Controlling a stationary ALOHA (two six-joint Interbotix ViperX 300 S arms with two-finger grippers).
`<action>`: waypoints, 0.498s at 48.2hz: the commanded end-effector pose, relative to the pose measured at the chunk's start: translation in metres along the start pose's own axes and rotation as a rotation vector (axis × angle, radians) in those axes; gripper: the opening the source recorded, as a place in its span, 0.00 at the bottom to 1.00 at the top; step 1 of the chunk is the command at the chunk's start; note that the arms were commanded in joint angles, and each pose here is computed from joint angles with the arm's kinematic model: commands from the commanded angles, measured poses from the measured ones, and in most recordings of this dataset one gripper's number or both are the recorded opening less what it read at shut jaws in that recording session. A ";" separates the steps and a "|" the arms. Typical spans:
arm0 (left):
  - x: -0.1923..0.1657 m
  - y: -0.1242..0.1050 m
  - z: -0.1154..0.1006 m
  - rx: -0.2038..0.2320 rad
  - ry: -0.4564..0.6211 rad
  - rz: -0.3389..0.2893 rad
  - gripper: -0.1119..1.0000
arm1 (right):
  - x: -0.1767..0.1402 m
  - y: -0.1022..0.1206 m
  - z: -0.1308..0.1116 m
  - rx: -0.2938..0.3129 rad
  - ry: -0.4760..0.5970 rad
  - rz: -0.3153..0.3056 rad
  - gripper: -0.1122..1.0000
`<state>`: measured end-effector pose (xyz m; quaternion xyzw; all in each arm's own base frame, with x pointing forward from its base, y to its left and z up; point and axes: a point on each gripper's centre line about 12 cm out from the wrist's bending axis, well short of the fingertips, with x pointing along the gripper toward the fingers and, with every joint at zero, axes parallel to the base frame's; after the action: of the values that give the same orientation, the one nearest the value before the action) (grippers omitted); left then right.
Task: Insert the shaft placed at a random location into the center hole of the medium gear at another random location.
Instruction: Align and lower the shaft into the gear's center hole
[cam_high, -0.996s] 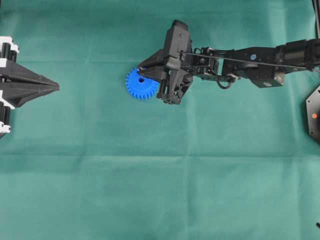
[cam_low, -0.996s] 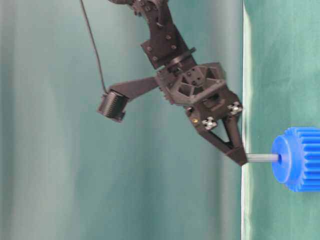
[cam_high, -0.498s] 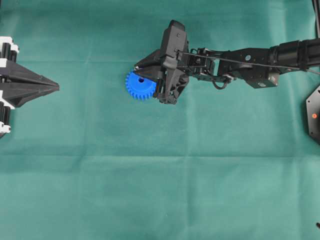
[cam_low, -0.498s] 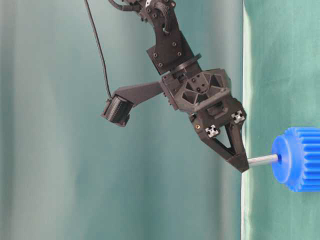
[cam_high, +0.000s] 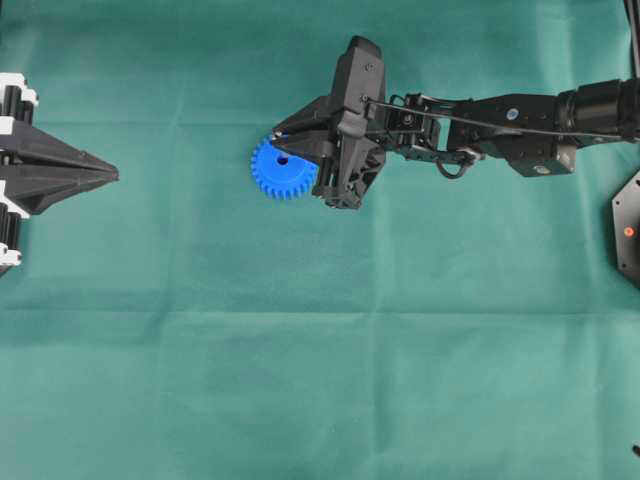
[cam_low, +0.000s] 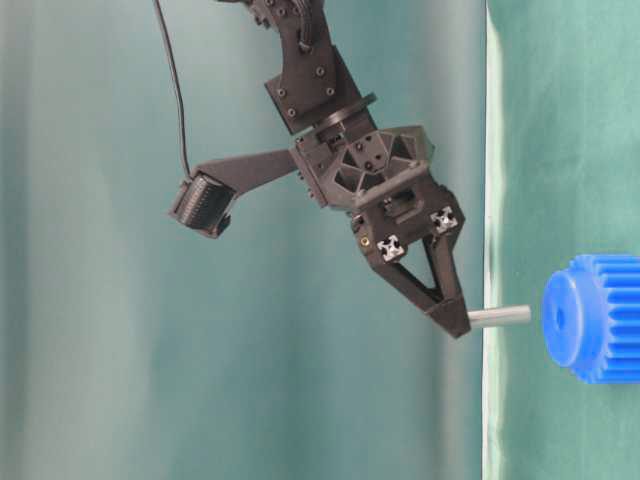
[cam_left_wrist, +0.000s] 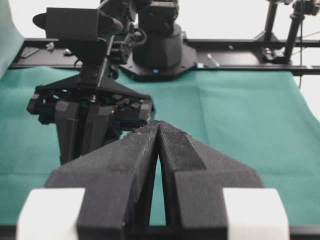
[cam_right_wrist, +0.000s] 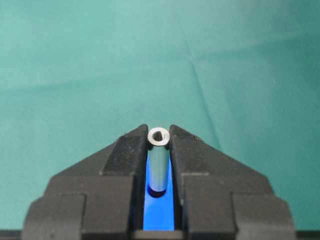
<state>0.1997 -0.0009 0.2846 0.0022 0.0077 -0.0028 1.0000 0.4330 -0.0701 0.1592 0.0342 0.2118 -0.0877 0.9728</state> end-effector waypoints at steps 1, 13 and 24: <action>0.002 0.000 0.009 0.002 -0.021 0.001 0.10 | -0.007 0.003 0.020 -0.008 -0.066 0.008 0.22; 0.002 0.001 0.009 0.002 -0.021 0.003 0.10 | -0.001 0.004 0.011 -0.009 -0.047 0.008 0.22; 0.002 0.000 0.009 0.002 -0.021 0.001 0.10 | 0.009 0.002 -0.003 -0.008 -0.037 0.004 0.22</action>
<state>0.1998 -0.0006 0.2852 0.0029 0.0069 -0.0022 1.0000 0.4359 -0.0687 0.1447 0.0333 0.2134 -0.0862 0.9726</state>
